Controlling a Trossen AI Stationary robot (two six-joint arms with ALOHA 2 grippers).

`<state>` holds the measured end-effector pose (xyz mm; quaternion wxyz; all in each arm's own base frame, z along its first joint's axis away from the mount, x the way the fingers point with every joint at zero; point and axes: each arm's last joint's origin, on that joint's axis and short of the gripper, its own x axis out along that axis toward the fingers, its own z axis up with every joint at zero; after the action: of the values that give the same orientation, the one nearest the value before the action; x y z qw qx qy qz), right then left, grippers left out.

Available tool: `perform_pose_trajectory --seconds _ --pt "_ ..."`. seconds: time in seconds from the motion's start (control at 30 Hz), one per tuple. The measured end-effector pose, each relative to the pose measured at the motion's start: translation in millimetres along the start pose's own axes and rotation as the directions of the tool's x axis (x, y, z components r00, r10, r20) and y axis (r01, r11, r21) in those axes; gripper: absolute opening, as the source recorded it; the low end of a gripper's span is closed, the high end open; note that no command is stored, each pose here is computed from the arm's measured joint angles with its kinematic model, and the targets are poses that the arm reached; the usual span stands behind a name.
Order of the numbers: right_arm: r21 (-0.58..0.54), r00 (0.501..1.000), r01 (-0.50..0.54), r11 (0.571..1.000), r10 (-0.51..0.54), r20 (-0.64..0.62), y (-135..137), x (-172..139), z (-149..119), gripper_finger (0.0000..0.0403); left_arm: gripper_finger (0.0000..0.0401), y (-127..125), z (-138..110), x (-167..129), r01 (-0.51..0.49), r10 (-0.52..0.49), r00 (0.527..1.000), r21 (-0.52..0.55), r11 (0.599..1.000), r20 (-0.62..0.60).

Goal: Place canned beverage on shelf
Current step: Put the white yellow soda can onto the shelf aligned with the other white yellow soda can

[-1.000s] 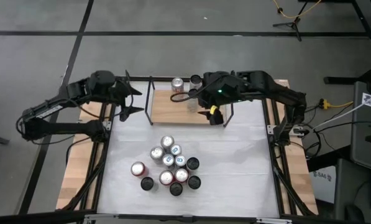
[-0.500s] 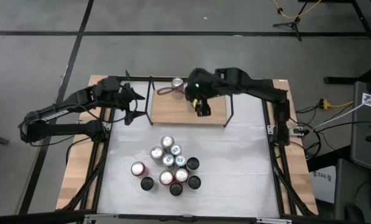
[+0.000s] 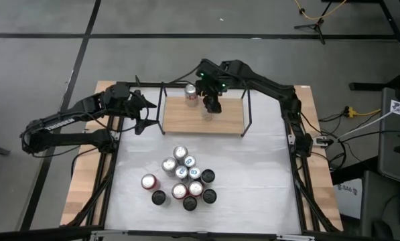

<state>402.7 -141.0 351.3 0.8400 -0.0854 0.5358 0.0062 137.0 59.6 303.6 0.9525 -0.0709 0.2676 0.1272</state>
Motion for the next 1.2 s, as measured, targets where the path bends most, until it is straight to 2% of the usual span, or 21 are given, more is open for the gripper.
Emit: perform_pose_trajectory --seconds 0.47,0.83,1.2 --pt "-0.008 0.999 -0.028 1.0 0.028 -0.028 -1 8 -3 0.0363 0.0348 0 0 0 0.0 0.0 1.0 0.0 1.0 -0.001" --pt "0.002 0.989 -0.01 1.0 0.01 -0.151 0 33 -15 0.0363 0.0348 0 0 0 0.0 0.0 1.0 -0.001 1.0 -0.001" --pt "0.068 0.988 -0.002 0.998 0.013 -0.155 1 38 -16 0.0362 0.0348 0 0 0 0.0 0.0 1.0 -0.001 1.0 -0.001"
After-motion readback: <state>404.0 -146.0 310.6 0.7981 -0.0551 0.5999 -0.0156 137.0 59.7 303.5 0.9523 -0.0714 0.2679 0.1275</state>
